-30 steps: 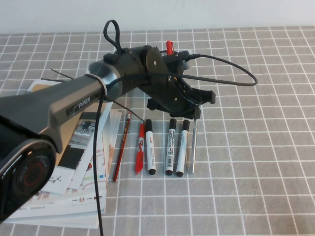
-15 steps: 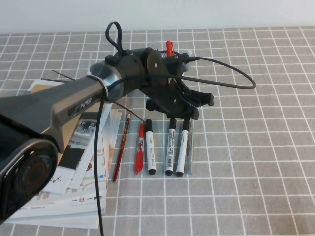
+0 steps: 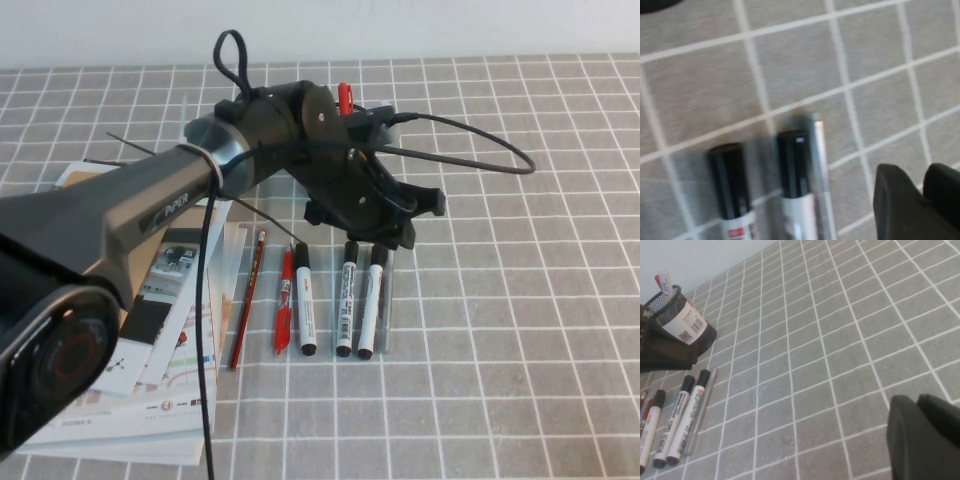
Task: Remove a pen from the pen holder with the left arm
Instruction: 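Take a marker out of the pen holder and lay it on the table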
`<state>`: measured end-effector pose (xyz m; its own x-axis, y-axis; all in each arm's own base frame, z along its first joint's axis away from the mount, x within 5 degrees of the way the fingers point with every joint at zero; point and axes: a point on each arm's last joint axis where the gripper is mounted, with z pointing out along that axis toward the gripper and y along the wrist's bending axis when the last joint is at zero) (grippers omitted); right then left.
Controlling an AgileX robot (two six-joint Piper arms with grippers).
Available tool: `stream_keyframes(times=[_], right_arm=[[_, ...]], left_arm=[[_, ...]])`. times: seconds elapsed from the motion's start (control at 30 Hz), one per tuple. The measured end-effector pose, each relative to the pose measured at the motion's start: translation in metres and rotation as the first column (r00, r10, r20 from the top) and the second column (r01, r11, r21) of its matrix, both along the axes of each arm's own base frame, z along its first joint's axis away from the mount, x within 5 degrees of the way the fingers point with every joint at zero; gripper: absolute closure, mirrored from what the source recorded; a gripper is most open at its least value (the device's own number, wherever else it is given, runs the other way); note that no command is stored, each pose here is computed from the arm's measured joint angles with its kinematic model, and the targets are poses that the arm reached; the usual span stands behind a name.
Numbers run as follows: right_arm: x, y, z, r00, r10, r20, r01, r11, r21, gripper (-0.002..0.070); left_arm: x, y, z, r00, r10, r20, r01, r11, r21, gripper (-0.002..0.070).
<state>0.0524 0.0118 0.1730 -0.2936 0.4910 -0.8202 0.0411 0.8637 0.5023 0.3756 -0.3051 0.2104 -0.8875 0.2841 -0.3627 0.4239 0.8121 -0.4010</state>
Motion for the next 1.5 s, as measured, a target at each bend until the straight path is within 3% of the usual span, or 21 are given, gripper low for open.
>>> stream_keyframes(times=[0.1, 0.23, 0.43, 0.53, 0.63, 0.8, 0.97, 1.23, 1.5], right_arm=[[0.0, 0.0, 0.0, 1.0, 0.0, 0.0, 0.0, 1.0, 0.0, 0.0689], [0.0, 0.0, 0.0, 1.0, 0.0, 0.0, 0.0, 1.0, 0.0, 0.0689], [0.0, 0.0, 0.0, 1.0, 0.0, 0.0, 0.0, 1.0, 0.0, 0.0689], [0.0, 0.0, 0.0, 1.0, 0.0, 0.0, 0.0, 1.0, 0.0, 0.0689], [0.0, 0.0, 0.0, 1.0, 0.0, 0.0, 0.0, 1.0, 0.0, 0.0689], [0.0, 0.0, 0.0, 1.0, 0.0, 0.0, 0.0, 1.0, 0.0, 0.0689], [0.0, 0.0, 0.0, 1.0, 0.0, 0.0, 0.0, 1.0, 0.0, 0.0689], [0.0, 0.0, 0.0, 1.0, 0.0, 0.0, 0.0, 1.0, 0.0, 0.0689], [0.0, 0.0, 0.0, 1.0, 0.0, 0.0, 0.0, 1.0, 0.0, 0.0689]], left_arm=[[-0.009, -0.012, 0.004, 0.997, -0.067, 0.022, 0.067, 0.998, 0.001, 0.0633], [-0.024, -0.027, 0.003, 0.983, -0.174, 0.058, 0.171, 0.984, 0.054, 0.0666], [-0.041, -0.029, 0.011, 0.929, -0.336, 0.154, 0.274, 0.906, 0.323, 0.0675], [-0.049, -0.027, 0.038, 0.893, -0.38, 0.239, 0.27, 0.881, 0.389, 0.0675], [-0.064, -0.022, 0.085, 0.856, -0.378, 0.353, 0.252, 0.901, 0.353, 0.0675], [-0.099, 0.005, 0.152, 0.802, -0.324, 0.503, 0.237, 0.944, 0.23, 0.0675], [-0.14, 0.05, 0.18, 0.785, -0.305, 0.539, 0.23, 0.952, 0.203, 0.0675], [-0.201, 0.116, 0.159, 0.82, -0.245, 0.518, 0.197, 0.969, 0.147, 0.0675], [-0.24, 0.151, 0.111, 0.914, -0.249, 0.319, 0.2, 0.963, 0.18, 0.0675]])
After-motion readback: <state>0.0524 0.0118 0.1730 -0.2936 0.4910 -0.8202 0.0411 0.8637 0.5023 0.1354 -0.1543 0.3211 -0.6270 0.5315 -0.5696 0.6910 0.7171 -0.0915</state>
